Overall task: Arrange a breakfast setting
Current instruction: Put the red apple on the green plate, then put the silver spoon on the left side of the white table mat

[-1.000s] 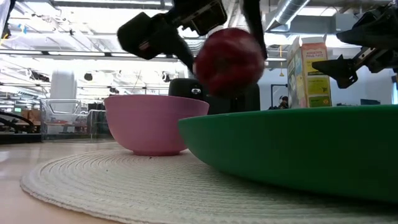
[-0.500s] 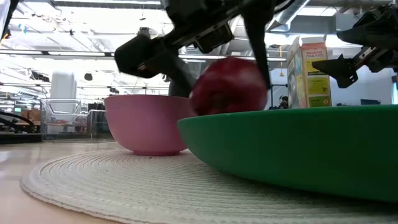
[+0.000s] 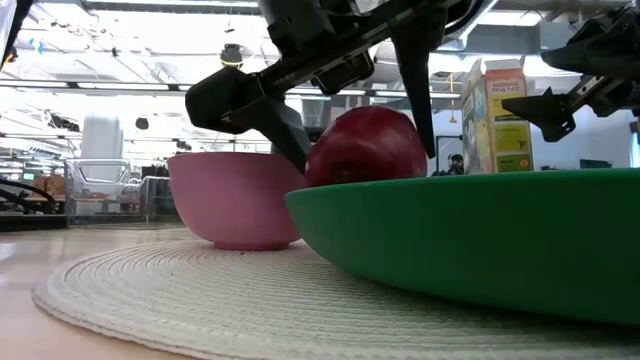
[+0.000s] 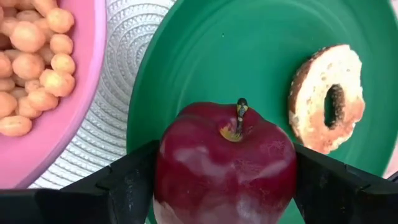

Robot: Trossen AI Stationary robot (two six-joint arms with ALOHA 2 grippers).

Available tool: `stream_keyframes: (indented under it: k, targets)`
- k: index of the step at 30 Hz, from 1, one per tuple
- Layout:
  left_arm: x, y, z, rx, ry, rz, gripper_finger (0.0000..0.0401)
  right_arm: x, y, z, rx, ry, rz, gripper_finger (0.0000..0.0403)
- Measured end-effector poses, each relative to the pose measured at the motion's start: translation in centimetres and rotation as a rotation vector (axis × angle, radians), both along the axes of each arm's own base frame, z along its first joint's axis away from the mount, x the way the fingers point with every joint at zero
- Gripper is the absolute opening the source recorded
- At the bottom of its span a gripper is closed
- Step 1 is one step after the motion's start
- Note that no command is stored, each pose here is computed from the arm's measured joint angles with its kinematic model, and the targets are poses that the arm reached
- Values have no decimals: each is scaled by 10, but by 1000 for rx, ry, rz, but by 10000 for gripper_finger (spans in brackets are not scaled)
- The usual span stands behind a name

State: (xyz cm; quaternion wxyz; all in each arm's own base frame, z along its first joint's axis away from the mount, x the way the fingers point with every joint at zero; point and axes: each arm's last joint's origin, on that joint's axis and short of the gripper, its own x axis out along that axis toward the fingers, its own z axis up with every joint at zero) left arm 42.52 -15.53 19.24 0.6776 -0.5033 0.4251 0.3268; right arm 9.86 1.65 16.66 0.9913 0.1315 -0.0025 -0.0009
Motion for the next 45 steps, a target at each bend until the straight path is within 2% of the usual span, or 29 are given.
stream_keyframes:
  k: [5, 18, 29, 34, 39, 45]
  targets:
    - [1, 1, 0, -4, -2, 22, 326, 0, 0, 0, 0, 0, 0, 398]
    - [1, 9, 4, 0, -2, 40, 330, 0, 0, 0, 0, 0, 0, 398]
    - [-21, 22, 58, 52, -90, 165, 330, 0, 0, 0, 0, 0, -1, 398]
    - [-35, 31, 77, 45, -81, 286, 329, 0, 0, 0, 0, -1, -1, 398]
    - [-50, 46, 87, 9, -21, 484, 319, 0, 0, 0, 0, -1, -1, 398]
    - [-66, 71, 88, -143, 201, 780, 311, 0, 0, 0, 0, -1, -1, 398]
